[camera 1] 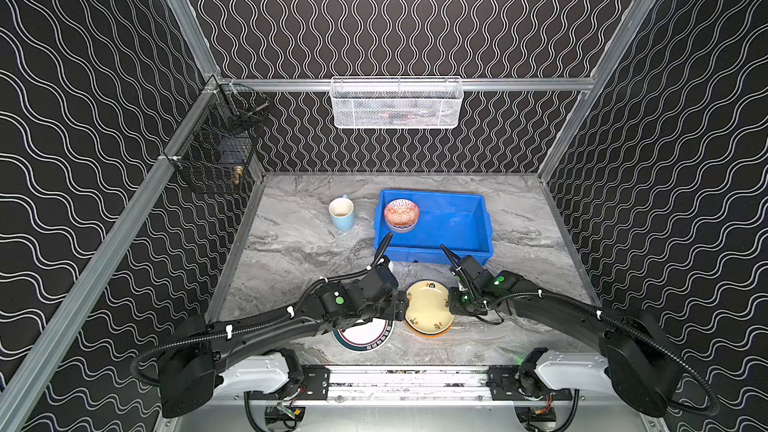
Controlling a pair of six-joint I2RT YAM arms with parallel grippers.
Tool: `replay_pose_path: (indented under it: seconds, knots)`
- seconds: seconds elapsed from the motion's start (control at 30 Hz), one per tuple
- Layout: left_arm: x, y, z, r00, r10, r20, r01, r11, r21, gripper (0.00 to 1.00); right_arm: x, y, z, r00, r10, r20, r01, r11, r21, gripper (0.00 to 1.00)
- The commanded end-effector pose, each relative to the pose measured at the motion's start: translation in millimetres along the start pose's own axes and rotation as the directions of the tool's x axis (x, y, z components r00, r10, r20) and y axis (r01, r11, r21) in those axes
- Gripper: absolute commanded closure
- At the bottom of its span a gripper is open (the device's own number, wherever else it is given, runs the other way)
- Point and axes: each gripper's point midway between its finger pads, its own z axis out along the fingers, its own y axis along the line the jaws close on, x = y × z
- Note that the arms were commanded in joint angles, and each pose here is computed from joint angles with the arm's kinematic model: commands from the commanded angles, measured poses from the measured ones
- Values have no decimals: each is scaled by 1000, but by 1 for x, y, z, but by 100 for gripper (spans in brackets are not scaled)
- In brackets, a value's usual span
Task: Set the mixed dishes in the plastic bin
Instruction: 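Tilt the cream plate up on edge with the right gripper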
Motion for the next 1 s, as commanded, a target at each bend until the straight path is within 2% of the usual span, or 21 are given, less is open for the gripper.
replay_pose_path:
  seconds: [0.0, 0.63, 0.97]
  knots:
    - [-8, -3, -1, 1000, 10, 15, -10, 1000, 24, 15, -2, -4, 2, 1000, 1, 13, -1, 1000, 7, 83]
    - [-31, 12, 4, 1000, -21, 20, 21, 1000, 11, 15, -7, -4, -18, 999, 39, 35, -35, 995, -88, 98]
    - [-39, 20, -1, 999, -34, 42, 34, 999, -10, 15, -13, 1, -37, 998, 38, 54, -31, 992, -124, 99]
